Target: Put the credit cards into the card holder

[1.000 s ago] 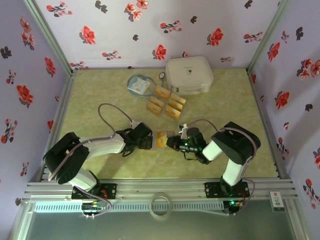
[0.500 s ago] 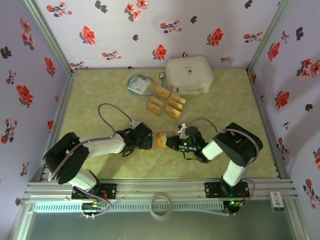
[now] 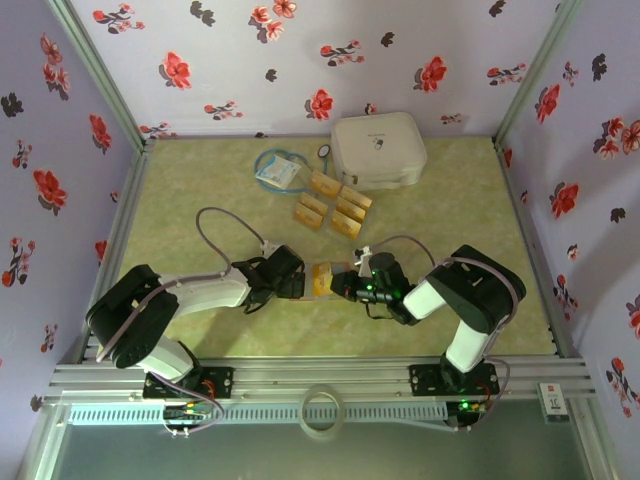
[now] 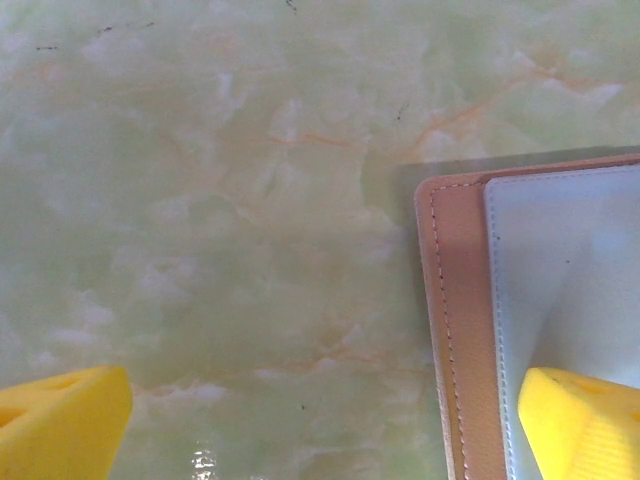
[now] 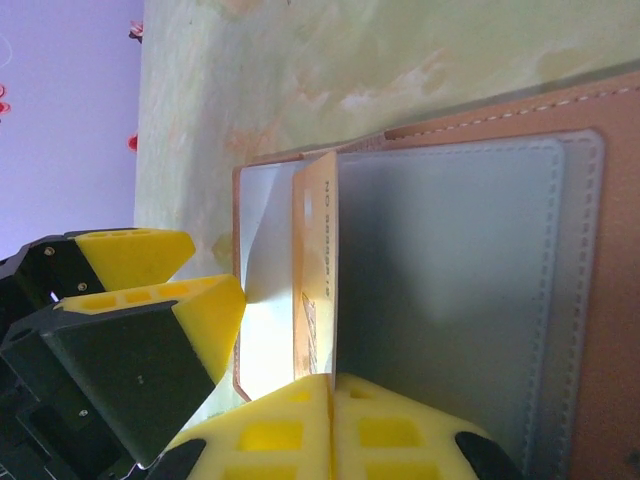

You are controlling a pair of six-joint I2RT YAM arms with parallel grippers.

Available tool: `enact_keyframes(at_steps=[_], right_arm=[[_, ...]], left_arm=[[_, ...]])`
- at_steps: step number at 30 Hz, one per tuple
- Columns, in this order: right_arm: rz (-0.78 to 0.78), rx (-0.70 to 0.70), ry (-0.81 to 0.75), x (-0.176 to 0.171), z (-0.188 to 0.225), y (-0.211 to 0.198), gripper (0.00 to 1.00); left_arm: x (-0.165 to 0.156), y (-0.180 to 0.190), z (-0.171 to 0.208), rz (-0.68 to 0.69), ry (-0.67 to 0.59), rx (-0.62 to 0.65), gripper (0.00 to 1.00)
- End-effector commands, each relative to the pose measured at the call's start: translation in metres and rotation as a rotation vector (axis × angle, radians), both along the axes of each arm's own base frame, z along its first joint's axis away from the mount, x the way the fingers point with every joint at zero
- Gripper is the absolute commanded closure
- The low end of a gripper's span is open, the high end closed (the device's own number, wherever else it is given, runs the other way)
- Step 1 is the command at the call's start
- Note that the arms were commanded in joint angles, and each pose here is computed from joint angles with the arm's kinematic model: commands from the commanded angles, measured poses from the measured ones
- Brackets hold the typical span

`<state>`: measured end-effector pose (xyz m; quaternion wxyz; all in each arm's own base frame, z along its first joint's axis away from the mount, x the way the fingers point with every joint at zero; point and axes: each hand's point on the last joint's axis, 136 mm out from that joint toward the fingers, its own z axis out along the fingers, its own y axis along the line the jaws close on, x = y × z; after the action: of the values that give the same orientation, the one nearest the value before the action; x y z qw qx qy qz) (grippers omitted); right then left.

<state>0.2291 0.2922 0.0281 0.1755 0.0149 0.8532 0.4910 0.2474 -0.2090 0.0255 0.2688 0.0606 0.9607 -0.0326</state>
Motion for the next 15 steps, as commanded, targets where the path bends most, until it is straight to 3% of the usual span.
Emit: enact_keyframes(at_steps=[1,9,15], right_arm=[[-0.019,-0.165,0.097,-0.0136,-0.044,-0.0203,0.93],[-0.008,-0.163,0.107,-0.0152,-0.0458,-0.019,0.91],[-0.005,-0.17,0.106,-0.0169,-0.0434,-0.0207,0.79]], left_arm=[[-0.0056,0.0082,-0.0049,0.016,0.006,0.026,0.0],[-0.0054,0.0083,-0.005,0.018,0.007,0.025,0.0],[-0.0052,0.008,-0.0052,0.017,0.006,0.025,0.0]])
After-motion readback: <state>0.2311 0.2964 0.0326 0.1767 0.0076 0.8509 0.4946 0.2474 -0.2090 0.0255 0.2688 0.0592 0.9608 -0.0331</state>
